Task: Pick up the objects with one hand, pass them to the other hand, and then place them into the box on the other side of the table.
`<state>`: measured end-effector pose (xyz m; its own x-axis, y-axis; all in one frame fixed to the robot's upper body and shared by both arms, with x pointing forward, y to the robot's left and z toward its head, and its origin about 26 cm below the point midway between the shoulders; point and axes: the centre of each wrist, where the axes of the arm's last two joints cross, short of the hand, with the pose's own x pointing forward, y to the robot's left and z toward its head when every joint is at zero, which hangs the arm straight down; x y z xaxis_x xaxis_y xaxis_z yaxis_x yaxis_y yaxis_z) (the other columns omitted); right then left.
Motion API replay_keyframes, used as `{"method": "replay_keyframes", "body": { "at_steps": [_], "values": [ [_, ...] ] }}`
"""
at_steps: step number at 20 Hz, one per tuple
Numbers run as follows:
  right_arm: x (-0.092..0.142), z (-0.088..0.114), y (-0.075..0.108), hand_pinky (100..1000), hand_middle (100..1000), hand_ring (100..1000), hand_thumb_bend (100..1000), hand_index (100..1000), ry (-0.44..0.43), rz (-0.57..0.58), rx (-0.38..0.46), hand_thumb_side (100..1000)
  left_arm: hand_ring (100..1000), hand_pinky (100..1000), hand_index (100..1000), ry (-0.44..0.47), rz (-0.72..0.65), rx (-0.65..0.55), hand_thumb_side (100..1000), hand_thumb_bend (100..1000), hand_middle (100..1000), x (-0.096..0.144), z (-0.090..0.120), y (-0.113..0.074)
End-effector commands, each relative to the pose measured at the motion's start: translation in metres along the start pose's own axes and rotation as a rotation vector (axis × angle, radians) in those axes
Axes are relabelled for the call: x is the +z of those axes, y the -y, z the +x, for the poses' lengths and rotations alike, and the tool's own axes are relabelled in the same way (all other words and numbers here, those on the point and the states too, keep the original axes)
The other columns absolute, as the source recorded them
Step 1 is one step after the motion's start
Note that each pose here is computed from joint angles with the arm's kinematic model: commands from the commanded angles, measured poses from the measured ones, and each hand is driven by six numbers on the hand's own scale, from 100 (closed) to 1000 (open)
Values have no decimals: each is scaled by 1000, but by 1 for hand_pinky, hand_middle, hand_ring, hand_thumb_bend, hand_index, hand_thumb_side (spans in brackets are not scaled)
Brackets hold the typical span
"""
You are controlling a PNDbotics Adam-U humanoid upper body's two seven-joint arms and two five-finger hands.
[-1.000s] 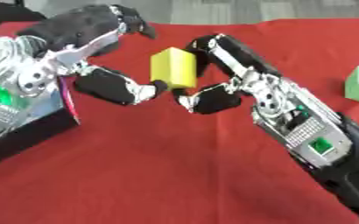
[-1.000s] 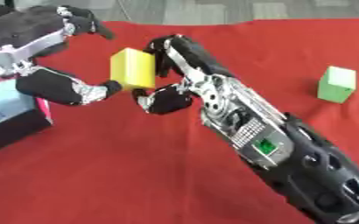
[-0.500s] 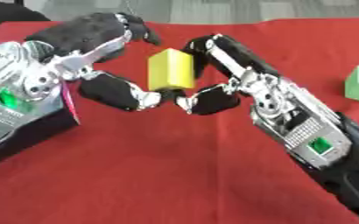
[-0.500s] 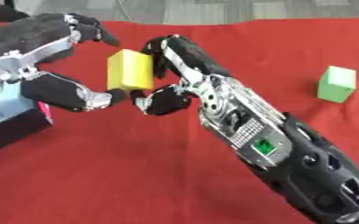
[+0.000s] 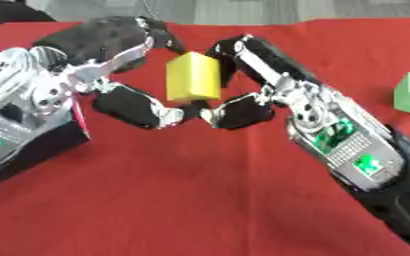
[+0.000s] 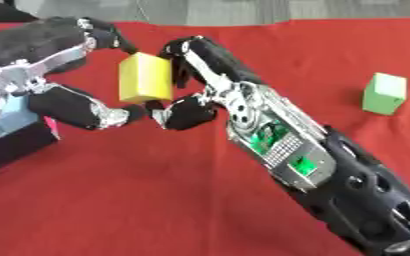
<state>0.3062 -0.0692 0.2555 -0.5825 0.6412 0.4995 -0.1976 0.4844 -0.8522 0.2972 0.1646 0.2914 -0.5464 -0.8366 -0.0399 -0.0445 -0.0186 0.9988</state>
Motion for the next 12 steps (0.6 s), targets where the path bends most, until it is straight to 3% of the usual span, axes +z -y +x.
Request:
{"method": "replay_keyframes", "body": {
  "at_steps": [1,2,4,5,9,12],
  "values": [
    [3,7,7,823,465,559,100,495,24,-15,-1,100,822,794,838,-3,48,-7,487,308,762,3,1,-8],
    [4,7,8,823,465,559,100,495,24,-15,-2,100,820,793,836,-5,56,2,474,285,759,3,1,-8],
    [5,7,8,823,466,559,100,495,24,-13,-3,100,810,787,811,-5,72,20,366,131,739,2,1,-8],
    [6,7,9,823,466,559,100,495,24,-12,-2,100,807,785,799,-4,80,31,324,100,730,2,1,-8],
    [7,6,9,822,467,559,100,496,23,-7,0,100,785,768,721,4,101,70,198,100,675,2,2,-7],
    [7,6,9,821,470,560,100,500,21,-2,1,100,737,746,623,12,110,94,234,100,593,2,2,-6]
  ]
}}
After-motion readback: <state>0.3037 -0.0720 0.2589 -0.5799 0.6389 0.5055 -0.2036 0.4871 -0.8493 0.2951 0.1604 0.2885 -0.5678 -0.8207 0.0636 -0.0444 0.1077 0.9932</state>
